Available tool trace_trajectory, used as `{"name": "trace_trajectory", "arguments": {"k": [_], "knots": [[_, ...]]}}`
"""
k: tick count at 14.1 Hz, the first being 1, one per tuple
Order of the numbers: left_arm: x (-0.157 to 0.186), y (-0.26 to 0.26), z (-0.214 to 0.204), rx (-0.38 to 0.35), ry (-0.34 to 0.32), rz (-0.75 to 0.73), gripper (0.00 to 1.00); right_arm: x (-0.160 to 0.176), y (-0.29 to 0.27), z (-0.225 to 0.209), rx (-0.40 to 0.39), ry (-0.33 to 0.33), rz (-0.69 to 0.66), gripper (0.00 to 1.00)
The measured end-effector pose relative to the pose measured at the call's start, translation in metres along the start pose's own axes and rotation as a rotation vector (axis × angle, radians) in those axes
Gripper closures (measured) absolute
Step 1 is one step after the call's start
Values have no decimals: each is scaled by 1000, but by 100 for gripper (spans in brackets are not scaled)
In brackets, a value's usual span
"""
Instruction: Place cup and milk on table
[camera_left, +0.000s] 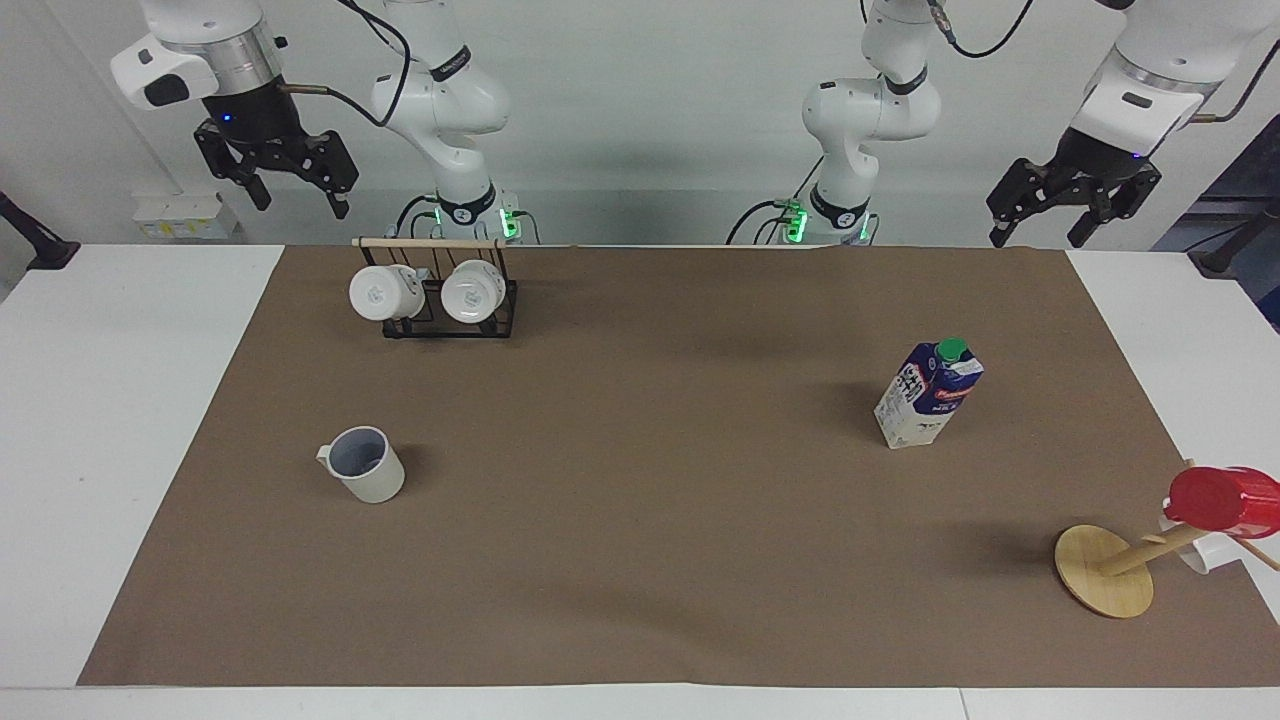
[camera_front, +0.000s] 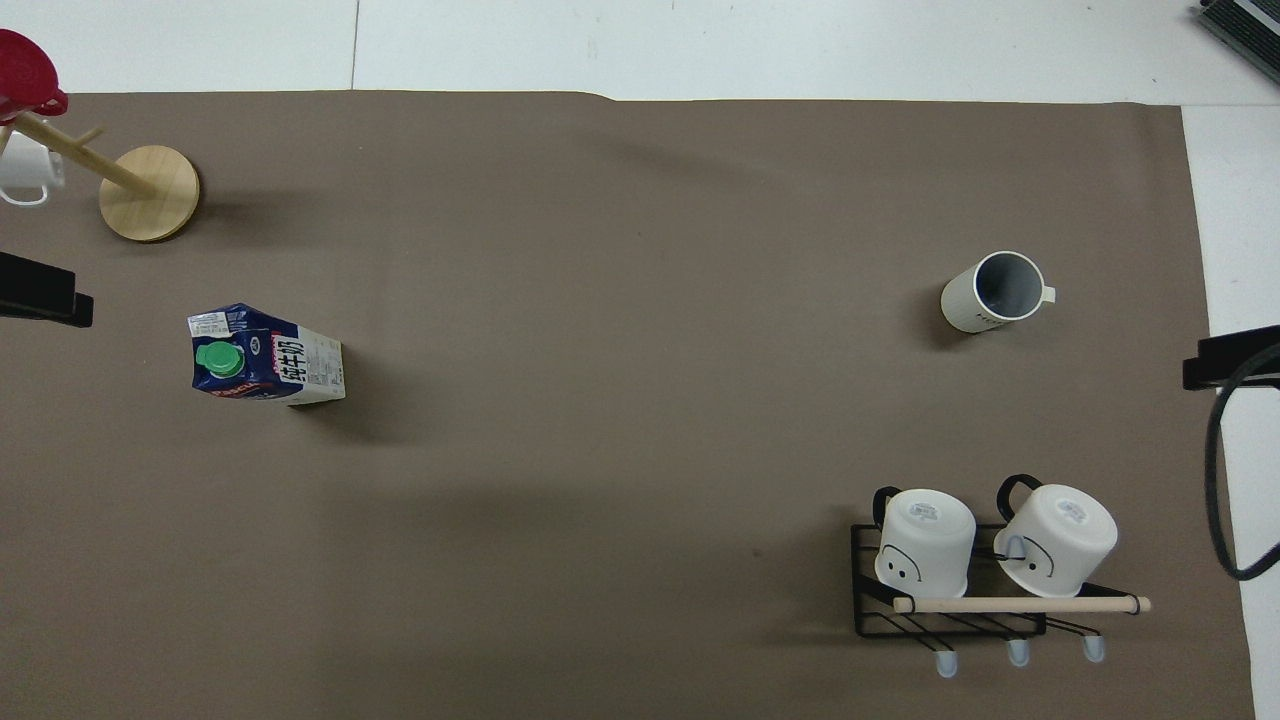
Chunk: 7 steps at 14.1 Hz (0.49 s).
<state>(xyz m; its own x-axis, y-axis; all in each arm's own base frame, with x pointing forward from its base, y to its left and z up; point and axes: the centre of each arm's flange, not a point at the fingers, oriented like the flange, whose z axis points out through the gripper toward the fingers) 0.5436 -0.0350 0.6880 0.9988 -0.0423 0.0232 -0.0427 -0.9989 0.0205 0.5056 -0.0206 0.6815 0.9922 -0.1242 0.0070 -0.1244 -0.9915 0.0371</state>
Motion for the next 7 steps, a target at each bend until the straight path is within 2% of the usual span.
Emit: {"name": "trace_trajectory", "arguments": {"k": [7], "knots": [[2, -6, -1, 0, 15, -11, 0, 0, 0, 0, 0, 0, 1, 0]]}}
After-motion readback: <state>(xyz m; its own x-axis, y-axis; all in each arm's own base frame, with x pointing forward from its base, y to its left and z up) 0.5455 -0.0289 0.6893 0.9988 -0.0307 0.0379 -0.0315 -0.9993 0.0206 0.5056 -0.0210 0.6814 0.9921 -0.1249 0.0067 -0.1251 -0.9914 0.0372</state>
